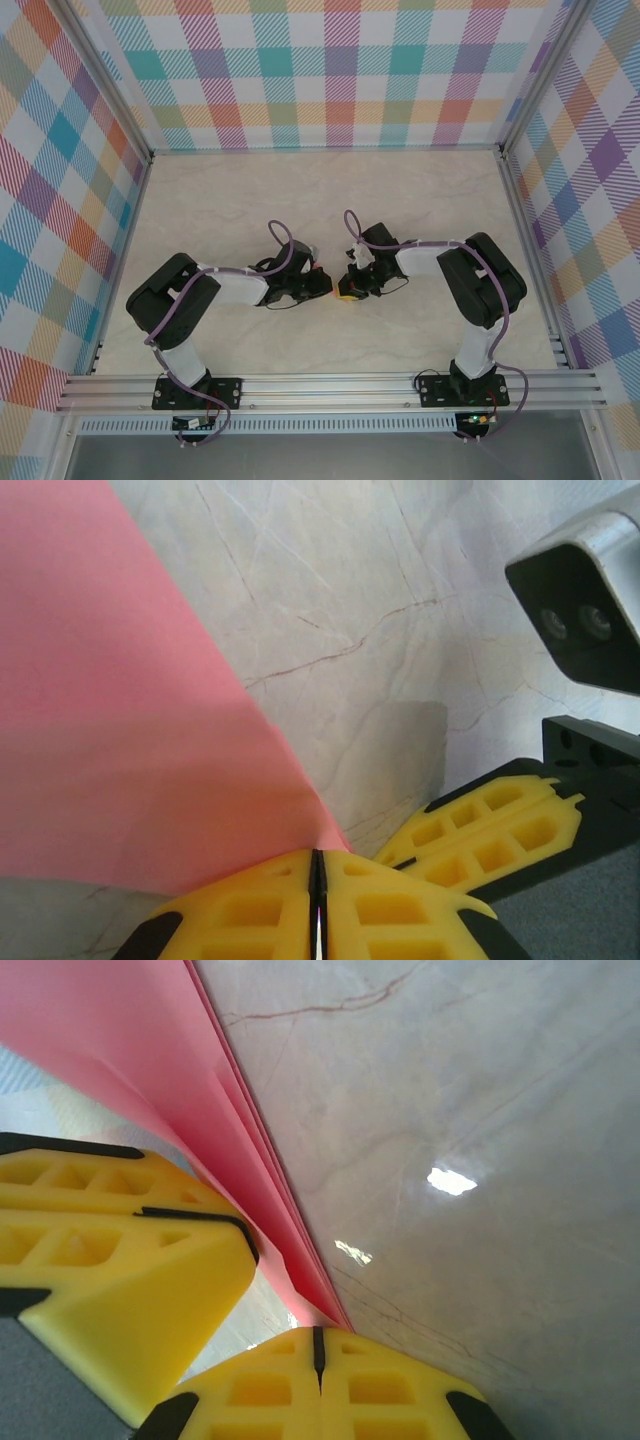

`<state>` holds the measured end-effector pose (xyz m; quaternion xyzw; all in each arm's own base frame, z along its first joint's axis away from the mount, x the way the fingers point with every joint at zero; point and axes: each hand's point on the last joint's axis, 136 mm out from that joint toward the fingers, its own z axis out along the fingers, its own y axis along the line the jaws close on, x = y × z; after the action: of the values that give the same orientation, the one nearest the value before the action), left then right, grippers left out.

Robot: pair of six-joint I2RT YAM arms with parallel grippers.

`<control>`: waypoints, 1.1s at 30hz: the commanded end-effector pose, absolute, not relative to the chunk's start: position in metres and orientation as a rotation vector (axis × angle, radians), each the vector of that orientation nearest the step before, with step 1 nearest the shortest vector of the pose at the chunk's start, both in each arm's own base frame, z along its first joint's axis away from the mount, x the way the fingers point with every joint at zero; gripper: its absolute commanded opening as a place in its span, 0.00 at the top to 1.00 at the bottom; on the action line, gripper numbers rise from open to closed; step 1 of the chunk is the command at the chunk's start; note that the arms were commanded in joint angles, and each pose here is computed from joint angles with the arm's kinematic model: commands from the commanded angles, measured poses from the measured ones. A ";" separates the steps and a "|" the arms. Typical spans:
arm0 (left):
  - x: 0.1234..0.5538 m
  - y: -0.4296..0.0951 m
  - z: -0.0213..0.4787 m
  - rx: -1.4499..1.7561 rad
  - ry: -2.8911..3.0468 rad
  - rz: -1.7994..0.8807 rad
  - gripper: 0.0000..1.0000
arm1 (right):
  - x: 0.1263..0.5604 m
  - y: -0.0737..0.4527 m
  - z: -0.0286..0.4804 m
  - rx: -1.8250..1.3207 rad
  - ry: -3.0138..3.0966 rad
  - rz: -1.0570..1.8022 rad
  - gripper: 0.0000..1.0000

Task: Fold a paper plane with a square sheet of paper (pick it up from the middle)
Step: Fold the wing for the fifth time at the center of the table.

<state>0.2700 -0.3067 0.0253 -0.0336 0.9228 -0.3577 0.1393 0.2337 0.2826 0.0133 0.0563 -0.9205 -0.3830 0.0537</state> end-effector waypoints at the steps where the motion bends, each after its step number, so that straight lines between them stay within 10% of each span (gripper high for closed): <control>1: 0.275 -0.302 0.020 -0.084 2.683 -0.921 0.89 | 0.205 0.247 -0.033 0.053 -2.794 -0.864 0.99; 33: 0.296 -0.281 0.041 0.043 2.718 -0.670 0.90 | 0.200 0.239 -0.035 0.046 -2.797 -0.835 0.99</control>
<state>0.2921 -0.2861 0.0277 0.0052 0.9557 -0.2448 0.1632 0.2323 0.2811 0.0123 0.0557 -0.9182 -0.3885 0.0536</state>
